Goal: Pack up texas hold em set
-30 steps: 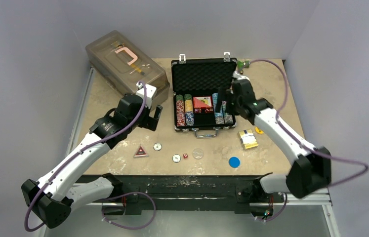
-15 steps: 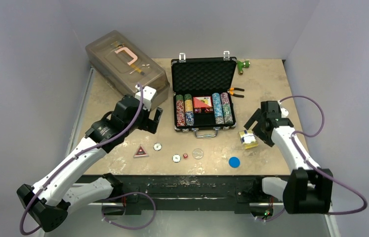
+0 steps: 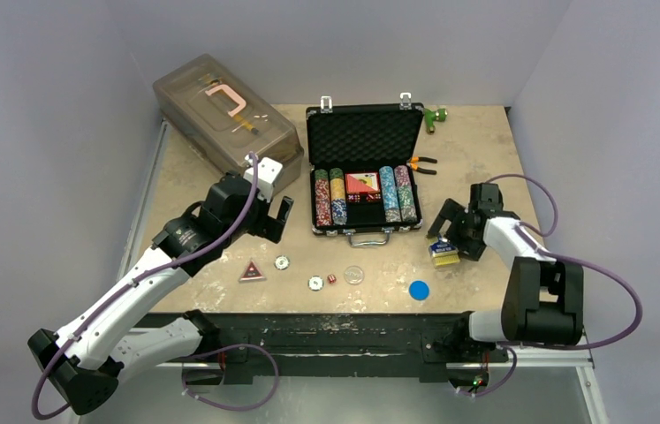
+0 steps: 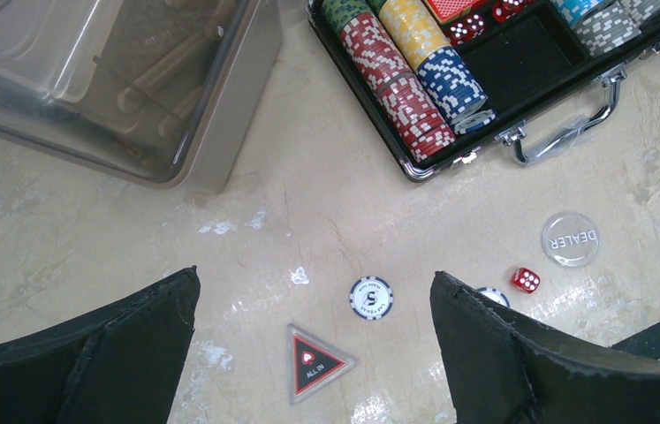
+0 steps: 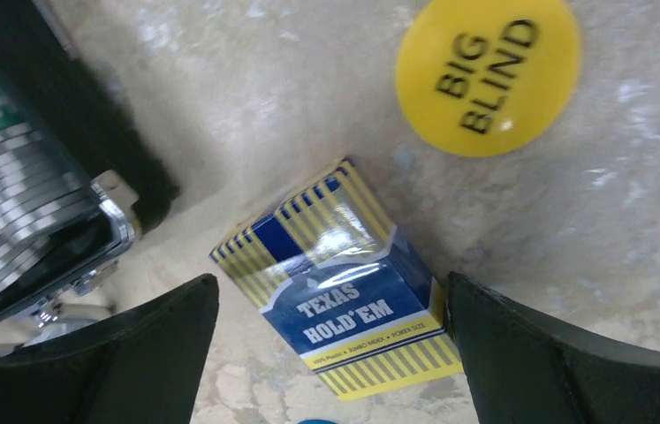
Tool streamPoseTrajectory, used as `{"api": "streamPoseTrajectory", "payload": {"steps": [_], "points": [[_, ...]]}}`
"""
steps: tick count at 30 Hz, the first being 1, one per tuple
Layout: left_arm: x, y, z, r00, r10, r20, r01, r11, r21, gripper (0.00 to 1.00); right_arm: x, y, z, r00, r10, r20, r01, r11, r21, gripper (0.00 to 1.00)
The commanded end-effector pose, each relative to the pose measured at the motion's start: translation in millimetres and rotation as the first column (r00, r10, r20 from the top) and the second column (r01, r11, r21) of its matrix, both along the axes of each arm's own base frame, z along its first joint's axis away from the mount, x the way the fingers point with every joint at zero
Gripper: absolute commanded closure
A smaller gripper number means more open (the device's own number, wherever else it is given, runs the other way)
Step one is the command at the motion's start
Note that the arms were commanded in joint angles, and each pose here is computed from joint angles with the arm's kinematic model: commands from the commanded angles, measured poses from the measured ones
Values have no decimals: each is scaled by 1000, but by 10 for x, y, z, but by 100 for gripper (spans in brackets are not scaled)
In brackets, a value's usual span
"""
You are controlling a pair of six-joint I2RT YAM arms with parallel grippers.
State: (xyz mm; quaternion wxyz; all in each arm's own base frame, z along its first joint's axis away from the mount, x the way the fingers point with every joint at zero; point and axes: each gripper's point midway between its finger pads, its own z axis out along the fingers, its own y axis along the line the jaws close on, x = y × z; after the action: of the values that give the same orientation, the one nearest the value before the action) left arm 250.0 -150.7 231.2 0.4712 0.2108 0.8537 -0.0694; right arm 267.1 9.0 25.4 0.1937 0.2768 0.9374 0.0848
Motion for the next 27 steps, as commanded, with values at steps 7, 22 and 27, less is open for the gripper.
{"api": "streamPoseTrajectory", "payload": {"steps": [7,22,27], "points": [[23,-48,220,998,-16,53,18,999,-34,1,-253,490,-33,992,104,-72,-111,989,-101,1],[45,-25,168,999,-3,45,4,1000,-11,1,29,659,129,977,-203,-58,206,978,39,6],[51,-4,168,999,4,49,-4,1000,-4,1,51,540,234,954,-297,-37,298,954,17,3]]}}
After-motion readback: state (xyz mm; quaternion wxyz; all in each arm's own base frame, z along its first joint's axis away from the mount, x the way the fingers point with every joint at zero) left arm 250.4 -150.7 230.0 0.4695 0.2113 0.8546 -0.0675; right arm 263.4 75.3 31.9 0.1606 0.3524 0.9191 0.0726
